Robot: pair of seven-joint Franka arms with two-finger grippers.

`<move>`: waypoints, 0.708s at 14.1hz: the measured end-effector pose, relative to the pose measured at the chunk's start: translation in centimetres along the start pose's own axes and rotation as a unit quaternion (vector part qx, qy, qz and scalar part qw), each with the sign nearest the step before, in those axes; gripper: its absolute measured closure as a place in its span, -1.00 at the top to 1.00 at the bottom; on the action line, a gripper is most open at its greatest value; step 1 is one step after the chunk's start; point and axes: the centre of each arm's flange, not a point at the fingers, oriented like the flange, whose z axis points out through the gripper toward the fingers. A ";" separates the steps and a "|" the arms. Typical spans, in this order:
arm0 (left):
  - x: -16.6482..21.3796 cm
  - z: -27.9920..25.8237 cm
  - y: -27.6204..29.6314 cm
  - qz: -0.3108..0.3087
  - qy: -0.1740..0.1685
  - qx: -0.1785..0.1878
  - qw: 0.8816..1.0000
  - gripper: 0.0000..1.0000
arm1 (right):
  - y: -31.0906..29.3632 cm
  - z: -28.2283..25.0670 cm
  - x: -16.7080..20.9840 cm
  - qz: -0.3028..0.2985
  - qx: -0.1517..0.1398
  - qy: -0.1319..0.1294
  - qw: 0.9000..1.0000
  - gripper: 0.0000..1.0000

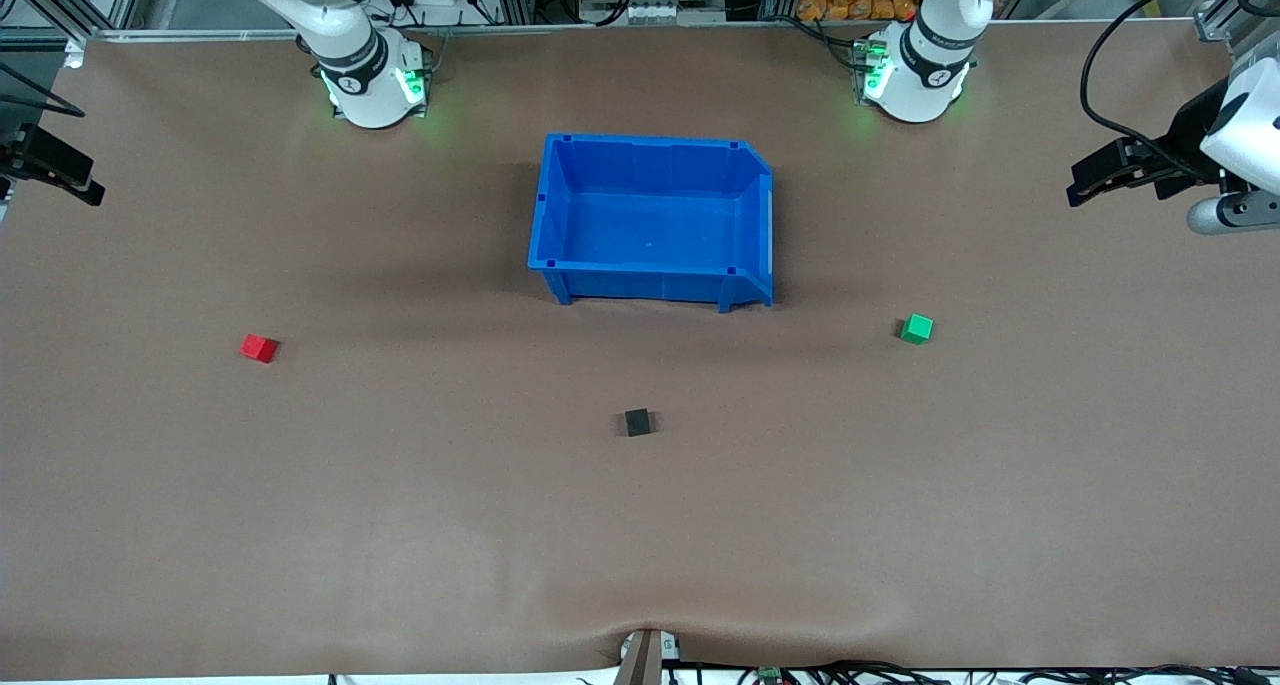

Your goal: Attach green and red cubes to black cube

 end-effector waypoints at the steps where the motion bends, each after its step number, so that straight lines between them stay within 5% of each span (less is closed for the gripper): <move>1: 0.0 0.0 0.0 0.000 0.000 0.000 1.000 1.00 | 0.0 0.0 0.0 0.000 0.000 0.000 1.000 1.00; 10: 0.1 0.7 0.0 0.001 -0.013 0.015 1.000 1.00 | 1.5 1.4 0.9 0.014 -0.003 -0.013 1.000 1.00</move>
